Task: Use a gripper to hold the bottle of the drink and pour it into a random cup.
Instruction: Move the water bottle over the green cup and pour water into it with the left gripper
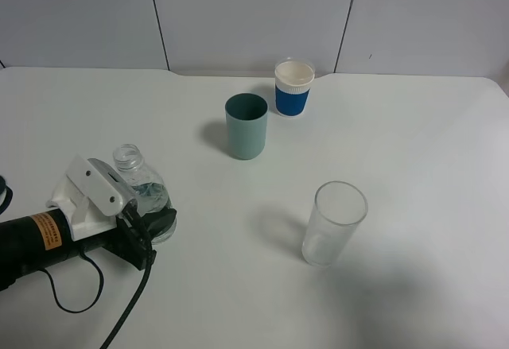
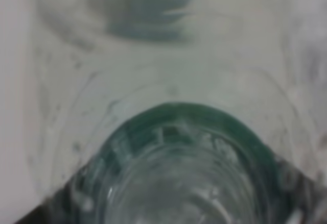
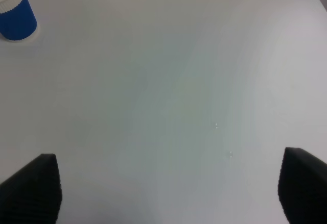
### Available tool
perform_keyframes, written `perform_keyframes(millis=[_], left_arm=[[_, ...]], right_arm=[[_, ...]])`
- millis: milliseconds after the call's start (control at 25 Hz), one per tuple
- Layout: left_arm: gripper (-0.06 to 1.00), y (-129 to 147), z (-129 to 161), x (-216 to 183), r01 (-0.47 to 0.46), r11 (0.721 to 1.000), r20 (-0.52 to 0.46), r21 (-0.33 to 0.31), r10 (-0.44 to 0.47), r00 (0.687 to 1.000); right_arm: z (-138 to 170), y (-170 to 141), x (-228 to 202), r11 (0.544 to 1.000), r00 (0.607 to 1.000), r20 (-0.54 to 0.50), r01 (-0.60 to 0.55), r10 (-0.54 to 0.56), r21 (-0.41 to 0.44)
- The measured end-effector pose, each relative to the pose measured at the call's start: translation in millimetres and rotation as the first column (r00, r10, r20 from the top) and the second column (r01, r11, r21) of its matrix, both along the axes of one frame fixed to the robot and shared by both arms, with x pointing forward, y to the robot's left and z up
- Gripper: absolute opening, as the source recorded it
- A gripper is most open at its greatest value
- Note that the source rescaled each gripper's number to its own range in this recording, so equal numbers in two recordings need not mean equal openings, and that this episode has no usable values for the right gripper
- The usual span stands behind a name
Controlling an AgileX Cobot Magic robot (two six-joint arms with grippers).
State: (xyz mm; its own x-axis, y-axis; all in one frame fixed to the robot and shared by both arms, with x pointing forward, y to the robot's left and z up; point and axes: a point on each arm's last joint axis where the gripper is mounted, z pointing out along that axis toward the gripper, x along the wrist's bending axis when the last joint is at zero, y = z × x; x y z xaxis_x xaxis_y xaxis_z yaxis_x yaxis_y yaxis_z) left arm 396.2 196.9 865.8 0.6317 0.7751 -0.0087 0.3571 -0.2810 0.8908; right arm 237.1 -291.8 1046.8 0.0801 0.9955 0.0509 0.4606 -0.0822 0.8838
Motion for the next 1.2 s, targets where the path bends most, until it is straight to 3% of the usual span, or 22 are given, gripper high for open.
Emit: perform_keyframes(millis=[880,1200], left_arm=[[0.0,0,2,0,0.001,1.0,0.006,-0.001,-0.001,1.0],[0.0,0,17,2,-0.002,0.999,0.07,-0.035,0.005,0.998]], right_arm=[[0,0,0,1.0,1.0,0.0,0.0,0.0,0.0],[0,0,0,1.0,1.0,0.0,0.0,0.0,0.0]])
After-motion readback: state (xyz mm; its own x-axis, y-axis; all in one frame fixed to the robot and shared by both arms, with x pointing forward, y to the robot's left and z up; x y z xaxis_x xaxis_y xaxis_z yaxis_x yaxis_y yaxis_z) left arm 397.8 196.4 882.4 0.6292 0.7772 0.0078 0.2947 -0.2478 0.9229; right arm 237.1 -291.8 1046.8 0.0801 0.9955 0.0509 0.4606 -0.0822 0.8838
